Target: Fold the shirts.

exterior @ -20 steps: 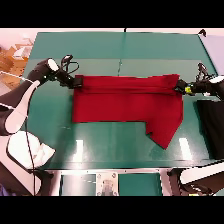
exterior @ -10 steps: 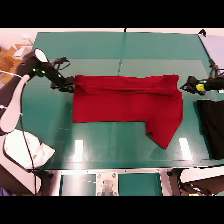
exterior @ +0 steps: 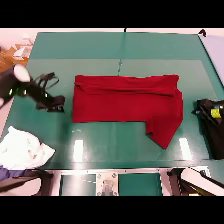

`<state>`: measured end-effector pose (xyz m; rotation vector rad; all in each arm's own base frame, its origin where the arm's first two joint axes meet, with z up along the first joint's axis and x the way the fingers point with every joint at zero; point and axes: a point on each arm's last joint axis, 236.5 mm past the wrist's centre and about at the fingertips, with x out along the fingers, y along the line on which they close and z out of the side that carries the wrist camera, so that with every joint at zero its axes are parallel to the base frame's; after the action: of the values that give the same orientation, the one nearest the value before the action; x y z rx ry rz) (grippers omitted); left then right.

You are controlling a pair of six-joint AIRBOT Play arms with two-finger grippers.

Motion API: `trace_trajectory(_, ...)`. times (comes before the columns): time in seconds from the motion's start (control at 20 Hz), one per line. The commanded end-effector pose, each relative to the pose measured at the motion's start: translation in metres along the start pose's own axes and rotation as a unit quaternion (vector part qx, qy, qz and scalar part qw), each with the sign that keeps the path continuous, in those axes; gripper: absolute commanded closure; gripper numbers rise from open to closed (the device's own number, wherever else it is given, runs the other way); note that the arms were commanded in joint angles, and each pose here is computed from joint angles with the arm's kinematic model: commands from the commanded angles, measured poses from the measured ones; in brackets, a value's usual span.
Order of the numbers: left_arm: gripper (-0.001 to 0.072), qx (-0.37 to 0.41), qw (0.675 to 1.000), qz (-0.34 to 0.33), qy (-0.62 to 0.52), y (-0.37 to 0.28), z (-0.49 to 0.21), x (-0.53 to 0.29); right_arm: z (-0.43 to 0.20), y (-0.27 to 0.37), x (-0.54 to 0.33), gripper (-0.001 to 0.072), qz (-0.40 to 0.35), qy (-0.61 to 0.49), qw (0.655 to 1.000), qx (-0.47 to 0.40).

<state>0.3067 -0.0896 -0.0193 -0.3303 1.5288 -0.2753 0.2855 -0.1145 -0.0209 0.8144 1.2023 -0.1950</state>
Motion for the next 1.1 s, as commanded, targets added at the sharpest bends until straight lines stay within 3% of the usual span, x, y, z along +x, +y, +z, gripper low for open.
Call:
trace_trajectory(0.0, 0.0036, -0.075, 0.989, -0.065, -0.106, -0.011, -0.021, 0.024, -0.032, -0.028, -0.002, 0.0498, -0.012, -0.022, 0.998, 0.063)
trace_trajectory(0.05, -0.0004, -0.102, 0.983, -0.089, -0.122, -0.015, -0.021, 0.032, -0.038, -0.031, 0.004, 0.0397, -0.012, -0.014, 0.997, 0.072)
trace_trajectory(0.3, -0.0005, -0.131, 0.973, -0.124, -0.147, -0.042, -0.026, 0.076, -0.075, -0.032, 0.04, 0.0396, 0.011, 0.017, 0.993, 0.116)
trace_trajectory(0.45, -0.0004, -0.158, 0.965, -0.127, -0.168, -0.057, -0.014, 0.1, -0.091, -0.031, 0.063, 0.0334, 0.02, 0.016, 0.99, 0.138)
trace_trajectory(0.75, -0.0002, -0.234, 0.942, -0.108, -0.217, -0.035, 0.015, 0.12, -0.095, -0.007, 0.089, 0.0333, 0.033, 0.004, 0.994, 0.103)
trace_trajectory(0.8, 0.0045, -0.235, 0.939, -0.108, -0.227, -0.035, 0.021, 0.116, -0.093, -0.001, 0.092, 0.0334, 0.042, 0.003, 0.993, 0.107)
trace_trajectory(0.85, 0.0308, -0.233, 0.938, -0.108, -0.234, -0.035, 0.024, 0.114, -0.092, 0.004, 0.095, 0.0334, 0.05, 0.005, 0.992, 0.115)
trace_trajectory(0.9, 0.0422, -0.234, 0.937, -0.108, -0.237, -0.034, 0.026, 0.113, -0.092, 0.008, 0.099, 0.0339, 0.06, 0.01, 0.992, 0.114)
trace_trajectory(0.95, 0.0426, -0.232, 0.938, -0.108, -0.235, -0.035, 0.025, 0.114, -0.093, 0.012, 0.101, 0.034, 0.067, 0.016, 0.991, 0.111)
trace_trajectory(1.0, 0.0637, -0.225, 0.941, -0.107, -0.229, -0.036, 0.022, 0.115, -0.093, 0.012, 0.102, 0.0358, 0.068, 0.021, 0.991, 0.112)
trace_trajectory(1.05, 0.0684, -0.215, 0.945, -0.108, -0.221, -0.038, 0.019, 0.116, -0.091, 0.013, 0.101, 0.0461, 0.069, 0.022, 0.991, 0.109)
